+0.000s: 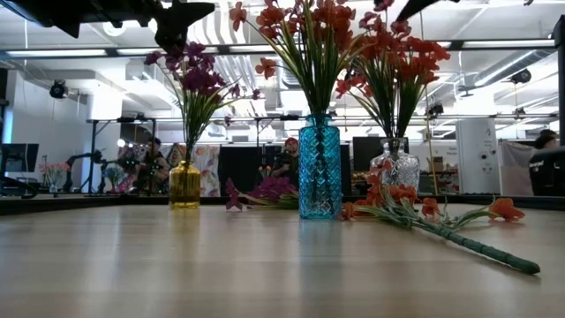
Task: Sort flowers into vase by color
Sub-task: Put the red flowers into the transparent vase, then put the orange flowers into the blue vase
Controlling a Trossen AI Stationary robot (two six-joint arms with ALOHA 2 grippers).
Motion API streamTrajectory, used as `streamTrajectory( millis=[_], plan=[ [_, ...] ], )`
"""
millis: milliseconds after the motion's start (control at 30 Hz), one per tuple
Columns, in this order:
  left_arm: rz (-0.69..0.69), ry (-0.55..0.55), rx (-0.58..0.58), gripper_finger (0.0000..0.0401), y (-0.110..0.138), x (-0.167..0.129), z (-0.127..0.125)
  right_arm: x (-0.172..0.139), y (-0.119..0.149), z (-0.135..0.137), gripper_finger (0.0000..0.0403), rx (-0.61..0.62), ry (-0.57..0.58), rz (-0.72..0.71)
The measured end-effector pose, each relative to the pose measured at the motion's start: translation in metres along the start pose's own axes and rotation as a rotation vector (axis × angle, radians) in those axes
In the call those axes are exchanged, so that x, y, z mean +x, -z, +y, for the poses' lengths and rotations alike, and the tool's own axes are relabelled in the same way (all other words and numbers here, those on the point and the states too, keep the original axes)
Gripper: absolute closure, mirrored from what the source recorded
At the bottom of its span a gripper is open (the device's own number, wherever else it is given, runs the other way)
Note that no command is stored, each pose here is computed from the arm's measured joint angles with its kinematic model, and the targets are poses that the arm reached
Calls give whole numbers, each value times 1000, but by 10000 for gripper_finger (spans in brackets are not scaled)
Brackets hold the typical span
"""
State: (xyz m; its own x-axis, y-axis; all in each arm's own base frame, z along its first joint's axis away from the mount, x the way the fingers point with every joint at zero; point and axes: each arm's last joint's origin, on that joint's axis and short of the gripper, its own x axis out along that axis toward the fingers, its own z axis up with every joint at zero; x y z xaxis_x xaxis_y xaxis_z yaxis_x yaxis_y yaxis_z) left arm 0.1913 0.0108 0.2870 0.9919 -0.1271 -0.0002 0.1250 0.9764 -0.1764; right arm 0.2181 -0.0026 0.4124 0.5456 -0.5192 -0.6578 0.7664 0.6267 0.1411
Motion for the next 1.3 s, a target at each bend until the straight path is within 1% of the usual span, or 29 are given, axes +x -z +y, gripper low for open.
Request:
streamTrajectory(
  millis=[67, 167, 367, 433, 533, 633, 700, 900, 1000, 1133, 1233, 1300],
  plan=[
    [1, 0, -15, 204, 0, 0, 0, -7, -5, 1, 110, -12, -53, 12],
    [3, 1, -83, 204, 0, 0, 0, -19, -14, 0, 113, -23, -114, 6],
    [6, 30, -213, 204, 1, 1, -8, -40, -25, -5, 112, -40, -151, -13],
    [21, 61, -239, 204, 3, 2, -16, -46, -24, -5, 114, -54, -164, -8],
    [51, 138, -271, 204, 6, 3, -32, -55, -21, -2, 119, -80, -204, -2],
    [91, 193, -343, 204, 9, 0, -46, -63, -15, 4, 122, -116, -250, 5],
    [137, 198, -398, 204, 13, -1, -56, -68, -10, 8, 122, -142, -281, 13],
    [294, 114, -551, 204, 33, -9, -83, -82, 4, 18, 121, -178, -366, 42],
    [346, 51, -604, 204, 43, -12, -92, -88, 11, 21, 124, -178, -400, 58],
    [381, -22, -639, 204, 57, -9, -107, -94, 18, 24, 126, -182, -443, 98],
    [361, -63, -652, 204, 67, -2, -119, -98, 22, 26, 125, -195, -465, 107],
    [357, -111, -641, 204, 75, 4, -127, -100, 24, 27, 124, -194, -476, 114]
  ],
)
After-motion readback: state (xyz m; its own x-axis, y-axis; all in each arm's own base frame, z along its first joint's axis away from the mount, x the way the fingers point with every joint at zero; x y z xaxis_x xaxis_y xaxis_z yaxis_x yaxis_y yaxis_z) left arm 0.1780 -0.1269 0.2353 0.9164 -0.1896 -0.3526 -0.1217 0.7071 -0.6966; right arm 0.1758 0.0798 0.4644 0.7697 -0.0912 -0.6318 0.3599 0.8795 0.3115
